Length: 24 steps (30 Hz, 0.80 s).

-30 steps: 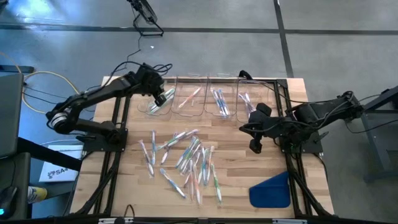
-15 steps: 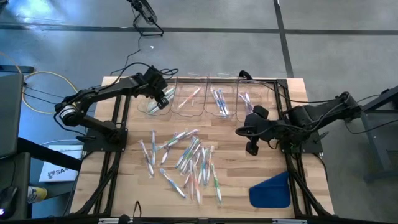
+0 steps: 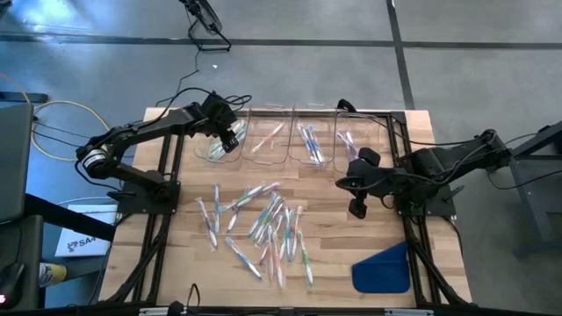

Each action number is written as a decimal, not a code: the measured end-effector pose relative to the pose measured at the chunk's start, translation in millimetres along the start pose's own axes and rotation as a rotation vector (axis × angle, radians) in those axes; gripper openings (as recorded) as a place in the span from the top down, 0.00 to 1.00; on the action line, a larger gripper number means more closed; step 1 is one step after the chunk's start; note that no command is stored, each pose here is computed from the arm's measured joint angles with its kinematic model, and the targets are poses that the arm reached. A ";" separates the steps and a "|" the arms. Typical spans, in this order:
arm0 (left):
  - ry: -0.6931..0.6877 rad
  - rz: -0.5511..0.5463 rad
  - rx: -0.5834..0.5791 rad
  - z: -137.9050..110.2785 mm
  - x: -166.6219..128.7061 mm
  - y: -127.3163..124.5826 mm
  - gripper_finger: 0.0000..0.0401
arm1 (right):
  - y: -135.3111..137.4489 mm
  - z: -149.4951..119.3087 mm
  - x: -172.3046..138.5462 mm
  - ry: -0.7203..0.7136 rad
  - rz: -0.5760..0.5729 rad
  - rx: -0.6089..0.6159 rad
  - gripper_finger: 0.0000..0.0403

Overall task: Pick & Place Toothbrushes
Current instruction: Put the green toothbrush into the left transparent bin

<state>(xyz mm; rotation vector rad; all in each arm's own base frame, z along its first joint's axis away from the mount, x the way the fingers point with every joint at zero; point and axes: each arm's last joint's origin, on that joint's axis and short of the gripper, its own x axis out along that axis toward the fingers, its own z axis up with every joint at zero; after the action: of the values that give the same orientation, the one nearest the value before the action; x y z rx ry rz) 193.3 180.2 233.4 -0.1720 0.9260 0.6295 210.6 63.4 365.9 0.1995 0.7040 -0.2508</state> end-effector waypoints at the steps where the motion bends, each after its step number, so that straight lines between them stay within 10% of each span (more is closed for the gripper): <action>1: -0.002 0.001 0.000 0.1 -0.6 0.0 0.55 | -1.1 0.1 -2.3 -0.006 0.002 0.003 0.99; 14: -0.150 -0.078 0.107 6.1 -31.7 -6.2 0.55 | -21.8 1.8 -34.1 -0.173 -0.122 0.048 1.00; 24: -0.471 0.061 0.295 19.9 -92.0 -39.3 0.55 | -34.5 -12.3 -40.8 -0.205 -0.150 0.063 1.00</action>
<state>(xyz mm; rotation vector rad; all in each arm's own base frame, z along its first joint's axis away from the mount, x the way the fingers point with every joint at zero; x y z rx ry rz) 189.5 116.6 313.0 0.2612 0.5585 0.5499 163.0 40.5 380.3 0.1781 0.5087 -0.4308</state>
